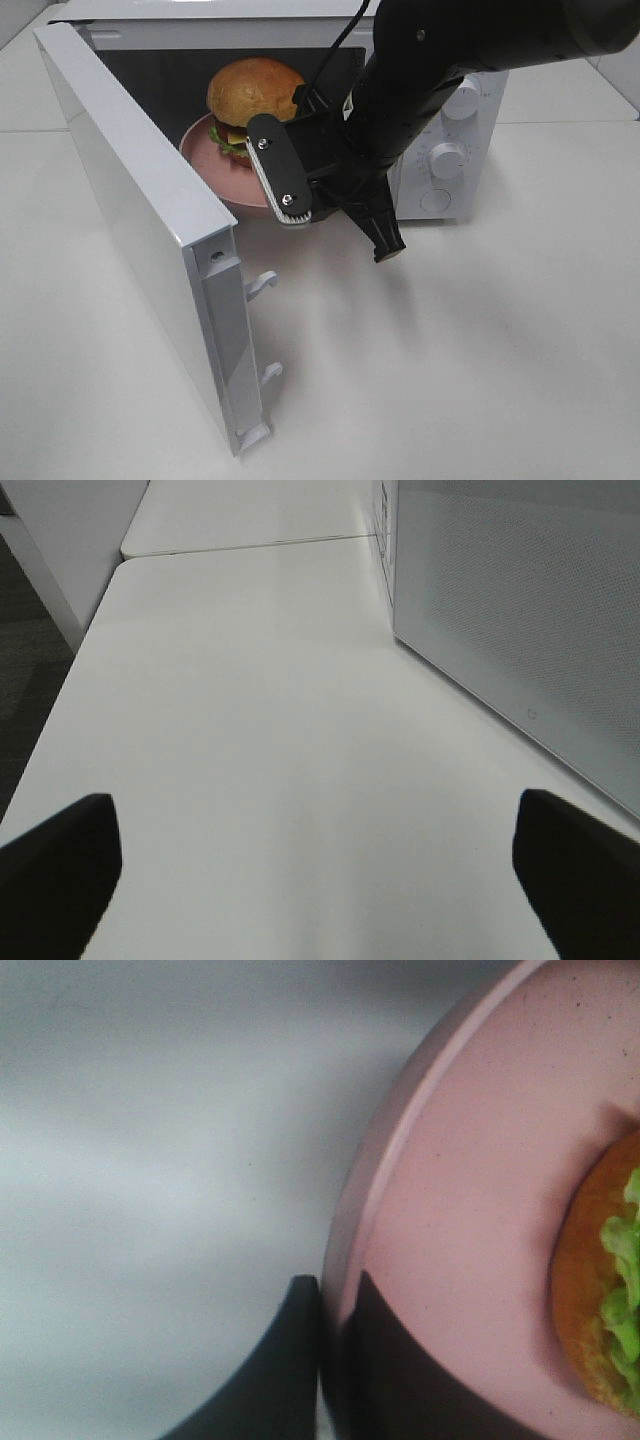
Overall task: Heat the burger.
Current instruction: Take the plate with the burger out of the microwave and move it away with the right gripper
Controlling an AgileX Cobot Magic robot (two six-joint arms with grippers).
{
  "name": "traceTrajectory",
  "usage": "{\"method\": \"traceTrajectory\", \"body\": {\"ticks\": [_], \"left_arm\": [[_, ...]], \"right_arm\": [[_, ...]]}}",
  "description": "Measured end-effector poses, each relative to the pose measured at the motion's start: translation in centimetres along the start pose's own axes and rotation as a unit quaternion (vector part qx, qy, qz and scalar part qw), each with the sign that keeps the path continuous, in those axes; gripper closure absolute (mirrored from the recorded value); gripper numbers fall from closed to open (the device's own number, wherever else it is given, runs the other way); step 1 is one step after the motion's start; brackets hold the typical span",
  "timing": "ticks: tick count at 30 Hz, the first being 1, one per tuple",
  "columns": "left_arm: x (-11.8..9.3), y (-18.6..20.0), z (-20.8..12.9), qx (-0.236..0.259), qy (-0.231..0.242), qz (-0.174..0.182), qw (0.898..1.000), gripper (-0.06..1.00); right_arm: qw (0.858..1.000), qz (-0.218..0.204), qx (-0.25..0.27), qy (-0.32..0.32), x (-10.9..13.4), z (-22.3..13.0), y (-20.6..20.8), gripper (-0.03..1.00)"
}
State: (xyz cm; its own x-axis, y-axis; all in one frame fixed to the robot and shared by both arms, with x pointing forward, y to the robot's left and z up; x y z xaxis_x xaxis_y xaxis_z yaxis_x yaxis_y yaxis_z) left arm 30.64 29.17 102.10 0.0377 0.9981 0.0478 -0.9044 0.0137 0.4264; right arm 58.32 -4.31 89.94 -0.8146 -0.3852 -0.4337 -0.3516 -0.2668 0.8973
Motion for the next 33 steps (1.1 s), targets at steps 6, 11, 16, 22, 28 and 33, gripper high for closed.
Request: {"method": "traceTrajectory", "body": {"ticks": [6,11,16,22,28,33], "left_arm": [[0.0,0.0,0.0,0.0,0.0,0.0,1.0,-0.04],[0.0,0.0,0.0,0.0,0.0,0.0,1.0,-0.04],[0.0,0.0,0.0,0.0,0.0,0.0,1.0,-0.04],[0.0,0.0,0.0,0.0,0.0,0.0,1.0,-0.04],[0.0,0.0,0.0,0.0,0.0,0.0,1.0,-0.04],[0.0,0.0,0.0,0.0,0.0,0.0,1.0,-0.04]], "right_arm": [[1.0,0.004,-0.002,-0.007,1.4,0.2,1.1,0.92],[1.0,0.002,-0.002,-0.012,2.4,0.1,2.3,0.92],[1.0,-0.006,-0.001,-0.011,3.2,-0.2,3.7,0.92],[1.0,-0.016,0.005,-0.001,4.1,-0.6,5.3,0.92],[1.0,-0.023,0.007,-0.002,5.3,-1.0,7.0,0.92],[1.0,-0.018,0.014,-0.005,6.9,-1.5,8.1,0.92]]}}
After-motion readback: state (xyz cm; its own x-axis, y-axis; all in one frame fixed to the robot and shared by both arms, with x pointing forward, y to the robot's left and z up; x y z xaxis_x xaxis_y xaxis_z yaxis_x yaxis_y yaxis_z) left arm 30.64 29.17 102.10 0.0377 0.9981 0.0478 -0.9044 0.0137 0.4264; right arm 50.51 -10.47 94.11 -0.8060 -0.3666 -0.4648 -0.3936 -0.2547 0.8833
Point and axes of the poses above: a point on each arm's last joint axis where the gripper is mounted, y pointing back along that axis away from the gripper, x along the wrist's bending axis when the last joint is at zero, z = x × y, the point moved 8 cm from there along -y, pointing out along that axis toward the gripper, and after that the axes turned 2 degrees about y, right-handed, at the moved point
